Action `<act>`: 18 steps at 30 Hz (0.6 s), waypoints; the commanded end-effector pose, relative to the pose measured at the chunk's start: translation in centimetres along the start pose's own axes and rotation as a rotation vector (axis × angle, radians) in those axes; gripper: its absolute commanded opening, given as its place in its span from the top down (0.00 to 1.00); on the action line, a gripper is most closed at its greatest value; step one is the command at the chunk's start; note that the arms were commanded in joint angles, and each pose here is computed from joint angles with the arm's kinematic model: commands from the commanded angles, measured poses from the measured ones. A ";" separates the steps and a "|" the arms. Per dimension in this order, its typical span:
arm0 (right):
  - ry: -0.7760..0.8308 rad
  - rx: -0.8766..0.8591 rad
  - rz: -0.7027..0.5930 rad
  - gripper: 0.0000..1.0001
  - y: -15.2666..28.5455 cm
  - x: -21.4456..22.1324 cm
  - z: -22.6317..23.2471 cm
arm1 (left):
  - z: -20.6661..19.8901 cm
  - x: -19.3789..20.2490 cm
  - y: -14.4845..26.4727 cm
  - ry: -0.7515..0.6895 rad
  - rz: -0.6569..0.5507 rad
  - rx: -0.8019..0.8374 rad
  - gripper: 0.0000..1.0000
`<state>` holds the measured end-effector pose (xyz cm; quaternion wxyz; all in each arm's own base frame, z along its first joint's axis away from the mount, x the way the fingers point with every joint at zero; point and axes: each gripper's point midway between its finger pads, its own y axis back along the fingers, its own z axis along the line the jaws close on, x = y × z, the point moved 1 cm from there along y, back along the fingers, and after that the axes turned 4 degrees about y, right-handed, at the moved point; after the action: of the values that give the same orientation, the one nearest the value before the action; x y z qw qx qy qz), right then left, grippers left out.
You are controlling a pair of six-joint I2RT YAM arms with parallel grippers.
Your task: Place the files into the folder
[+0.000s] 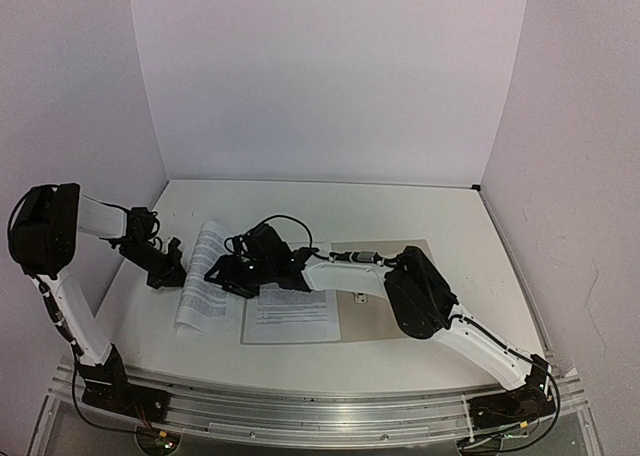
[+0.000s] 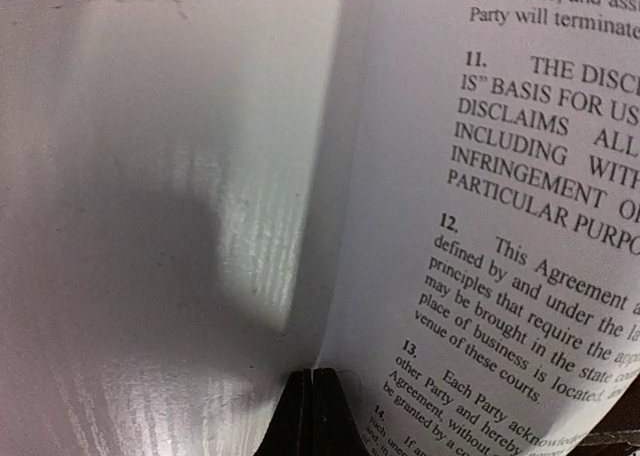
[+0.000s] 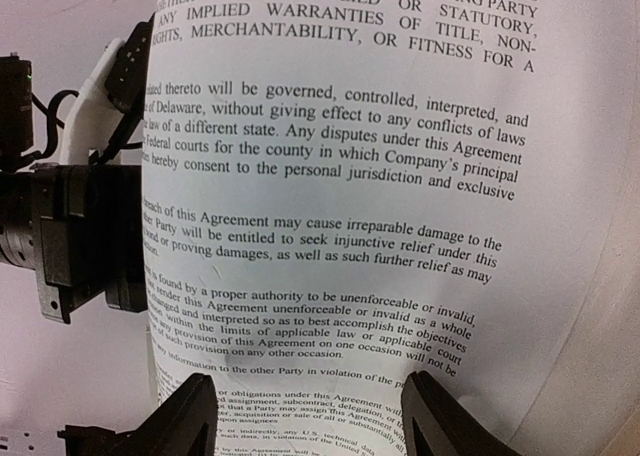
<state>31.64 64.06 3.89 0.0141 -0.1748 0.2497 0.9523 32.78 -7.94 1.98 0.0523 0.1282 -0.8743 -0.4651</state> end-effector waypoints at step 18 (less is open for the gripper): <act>0.043 -0.215 0.030 0.31 1.0 0.5 4.7 | -9.8 0.7 0.3 -0.213 0.101 0.203 1.00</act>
<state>31.00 64.78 4.34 -0.0053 -0.1746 0.1856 0.9670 33.15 -14.41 5.28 -0.0025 0.0497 -0.9073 -0.4175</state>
